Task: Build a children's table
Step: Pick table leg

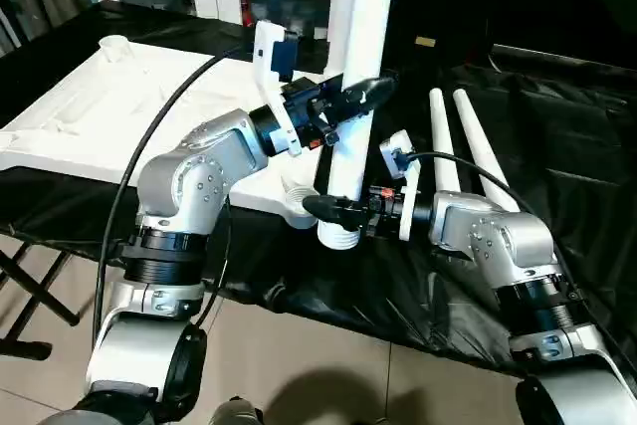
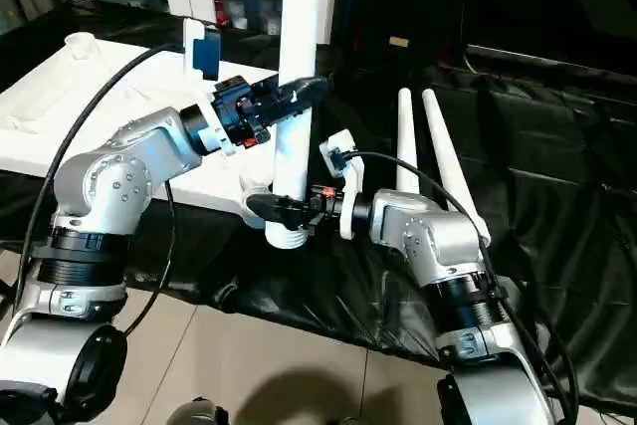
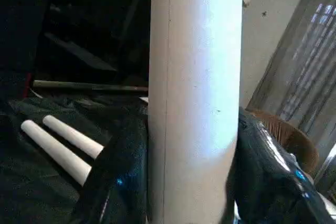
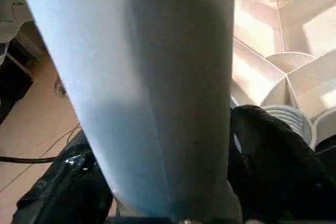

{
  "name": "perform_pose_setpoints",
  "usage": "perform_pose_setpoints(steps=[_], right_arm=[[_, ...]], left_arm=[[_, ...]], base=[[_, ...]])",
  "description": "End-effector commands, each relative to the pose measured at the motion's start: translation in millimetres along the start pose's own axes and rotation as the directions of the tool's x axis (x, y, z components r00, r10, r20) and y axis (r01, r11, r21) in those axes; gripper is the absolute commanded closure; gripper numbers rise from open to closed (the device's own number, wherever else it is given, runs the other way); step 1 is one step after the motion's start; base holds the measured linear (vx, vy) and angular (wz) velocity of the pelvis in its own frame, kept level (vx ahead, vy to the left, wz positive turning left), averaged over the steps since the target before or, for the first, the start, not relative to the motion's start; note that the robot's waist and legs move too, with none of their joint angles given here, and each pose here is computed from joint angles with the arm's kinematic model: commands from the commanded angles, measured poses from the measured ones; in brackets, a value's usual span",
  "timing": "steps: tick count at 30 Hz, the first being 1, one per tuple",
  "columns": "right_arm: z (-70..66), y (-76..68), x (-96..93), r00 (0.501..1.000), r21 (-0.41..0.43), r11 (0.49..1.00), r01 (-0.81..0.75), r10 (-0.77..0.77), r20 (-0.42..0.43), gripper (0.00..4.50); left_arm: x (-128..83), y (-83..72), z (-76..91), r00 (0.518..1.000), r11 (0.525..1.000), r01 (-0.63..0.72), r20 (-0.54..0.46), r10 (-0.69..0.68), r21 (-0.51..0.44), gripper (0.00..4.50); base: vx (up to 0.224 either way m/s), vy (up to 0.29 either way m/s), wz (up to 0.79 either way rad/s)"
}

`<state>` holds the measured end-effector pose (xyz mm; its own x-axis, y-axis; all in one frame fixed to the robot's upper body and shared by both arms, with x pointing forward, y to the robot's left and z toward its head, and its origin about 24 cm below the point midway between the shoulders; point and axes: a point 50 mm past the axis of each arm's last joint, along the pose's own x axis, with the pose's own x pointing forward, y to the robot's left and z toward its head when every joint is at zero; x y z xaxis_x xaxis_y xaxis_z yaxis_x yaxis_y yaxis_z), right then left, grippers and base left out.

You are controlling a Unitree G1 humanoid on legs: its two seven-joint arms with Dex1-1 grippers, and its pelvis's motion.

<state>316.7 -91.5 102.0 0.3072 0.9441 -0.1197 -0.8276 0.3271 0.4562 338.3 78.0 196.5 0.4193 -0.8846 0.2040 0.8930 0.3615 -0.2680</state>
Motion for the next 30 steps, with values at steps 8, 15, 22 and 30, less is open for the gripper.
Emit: perform_pose_setpoints(steps=[8,15,22,30], right_arm=[[18.7,1.7,-4.9,1.000,-0.108,0.994,0.015,-0.014,0.011,1.09],[13.7,1.4,-3.9,0.999,-0.118,0.993,0.016,-0.019,-0.028,1.09],[12.1,0.2,-3.1,0.999,-0.116,0.993,0.023,-0.028,-0.036,1.42],[11.8,-0.1,-3.6,0.999,-0.111,0.993,0.024,-0.028,-0.034,2.10]], left_arm=[[0.9,-0.6,-0.7,1.000,1.000,0.010,-0.029,-0.010,0.022,2.69],[1.2,-0.6,-0.7,1.000,1.000,0.010,-0.028,-0.009,0.019,2.69],[1.4,-1.0,-0.7,0.999,1.000,0.013,-0.030,-0.013,0.017,2.69],[2.1,-1.3,-0.9,0.999,1.000,0.014,-0.029,-0.014,0.006,2.69]], base=[[0.000,0.000,0.00],[0.000,0.000,0.00],[0.000,0.000,0.00],[0.000,0.000,0.00]])
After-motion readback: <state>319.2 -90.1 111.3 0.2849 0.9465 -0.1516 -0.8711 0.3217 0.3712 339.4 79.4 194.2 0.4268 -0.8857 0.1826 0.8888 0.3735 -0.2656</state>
